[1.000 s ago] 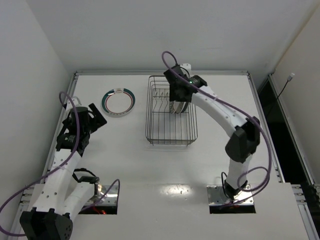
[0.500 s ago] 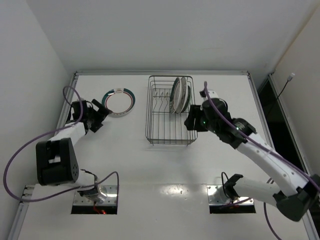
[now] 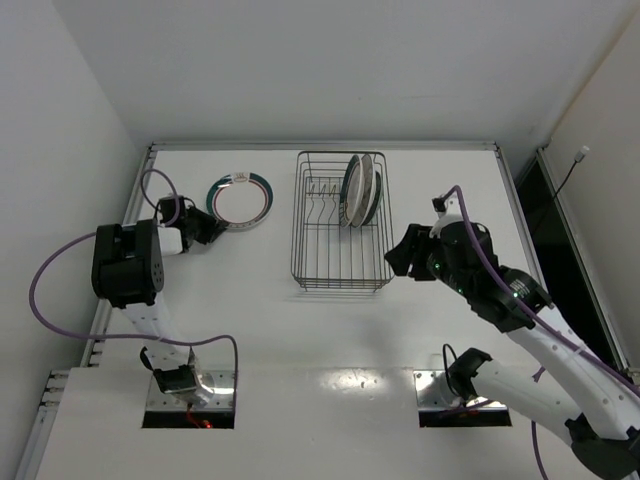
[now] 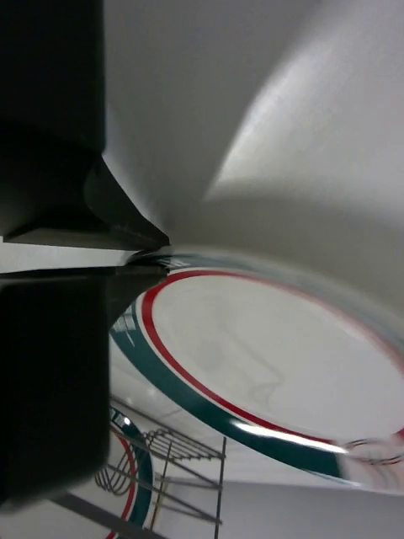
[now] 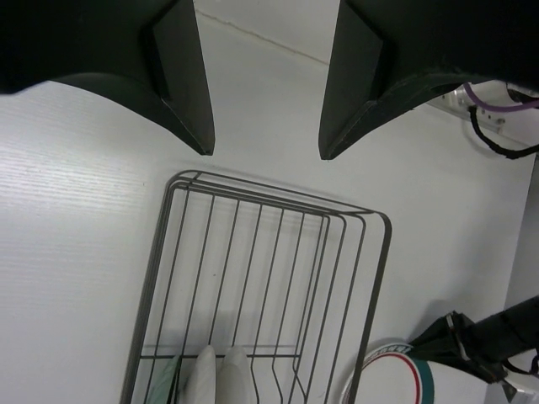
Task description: Load the plates into the dish rack
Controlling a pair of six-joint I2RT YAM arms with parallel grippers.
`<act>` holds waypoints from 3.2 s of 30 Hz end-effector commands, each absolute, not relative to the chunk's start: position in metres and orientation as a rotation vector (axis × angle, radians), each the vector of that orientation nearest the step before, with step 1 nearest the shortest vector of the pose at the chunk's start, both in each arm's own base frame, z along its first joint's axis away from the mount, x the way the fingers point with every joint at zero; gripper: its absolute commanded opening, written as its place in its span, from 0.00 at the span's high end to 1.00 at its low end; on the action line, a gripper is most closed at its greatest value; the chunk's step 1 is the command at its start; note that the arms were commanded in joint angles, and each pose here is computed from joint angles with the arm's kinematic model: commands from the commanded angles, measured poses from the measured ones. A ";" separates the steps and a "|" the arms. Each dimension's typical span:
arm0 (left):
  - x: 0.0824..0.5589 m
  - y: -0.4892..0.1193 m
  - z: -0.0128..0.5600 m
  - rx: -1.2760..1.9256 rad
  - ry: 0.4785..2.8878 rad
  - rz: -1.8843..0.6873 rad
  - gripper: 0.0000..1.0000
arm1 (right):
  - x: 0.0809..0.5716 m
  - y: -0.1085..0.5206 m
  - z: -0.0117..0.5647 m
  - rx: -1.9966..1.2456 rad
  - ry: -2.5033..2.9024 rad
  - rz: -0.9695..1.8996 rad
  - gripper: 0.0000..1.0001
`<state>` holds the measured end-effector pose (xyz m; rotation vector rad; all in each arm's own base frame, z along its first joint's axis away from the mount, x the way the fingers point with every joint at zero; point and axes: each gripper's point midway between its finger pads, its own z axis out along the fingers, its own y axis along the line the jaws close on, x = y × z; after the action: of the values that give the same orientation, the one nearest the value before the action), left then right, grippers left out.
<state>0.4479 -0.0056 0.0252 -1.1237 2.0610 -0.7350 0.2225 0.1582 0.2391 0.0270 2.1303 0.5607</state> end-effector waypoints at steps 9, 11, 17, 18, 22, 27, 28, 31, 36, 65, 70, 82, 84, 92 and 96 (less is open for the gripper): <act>0.476 -0.003 0.134 -0.854 1.888 -0.782 1.00 | 0.212 0.151 0.253 0.041 2.105 0.589 0.51; 0.467 -0.007 0.173 -0.799 1.854 -0.801 1.00 | 0.214 0.157 0.264 0.023 2.069 0.625 0.48; 0.400 -0.024 0.299 -0.589 1.683 -0.816 1.00 | 0.221 0.192 0.298 -0.057 1.904 0.843 0.30; 0.388 -0.030 0.297 -0.589 1.683 -0.843 1.00 | 0.219 0.199 0.303 -0.075 1.886 0.896 0.28; 0.332 -0.073 0.302 -0.528 1.671 -1.045 1.00 | 0.228 0.231 0.310 -0.175 1.794 1.041 0.09; 0.280 -0.129 0.286 -0.480 1.695 -1.279 1.00 | 0.241 0.253 0.310 -0.129 1.722 1.202 0.00; 0.274 -0.136 0.284 -0.466 1.703 -1.306 1.00 | 0.242 0.255 0.309 -0.135 1.718 1.233 0.00; 0.258 -0.157 0.280 -0.446 1.694 -1.407 1.00 | 0.252 0.262 0.311 -0.124 1.684 1.312 0.00; 0.247 -0.179 0.297 -0.380 1.658 -1.499 1.00 | 0.274 0.277 0.288 -0.097 1.740 1.382 0.07; 0.245 -0.178 0.358 -0.290 1.590 -1.434 1.00 | 0.278 0.212 0.309 -0.060 1.730 1.141 0.26; 0.239 -0.179 0.375 -0.275 1.557 -1.461 1.00 | 0.277 0.221 0.285 -0.040 1.758 1.228 0.25; 0.222 -0.207 0.356 -0.249 1.604 -1.600 1.00 | 0.274 0.249 0.299 -0.100 1.653 1.504 0.84; 0.226 -0.208 0.342 -0.256 1.661 -1.562 1.00 | 0.277 0.249 0.301 -0.089 1.674 1.487 0.98; 0.261 -0.151 0.280 -0.334 1.980 -0.901 0.29 | 0.334 0.173 0.307 0.236 1.826 0.777 1.00; 0.271 -0.093 0.268 -0.434 1.997 -0.492 0.25 | 0.349 0.153 0.310 0.289 1.885 0.456 1.00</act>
<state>0.2719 -0.1491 0.2880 -0.3967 1.9422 -0.8970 0.3356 0.1881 0.2991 0.2341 1.8858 0.8038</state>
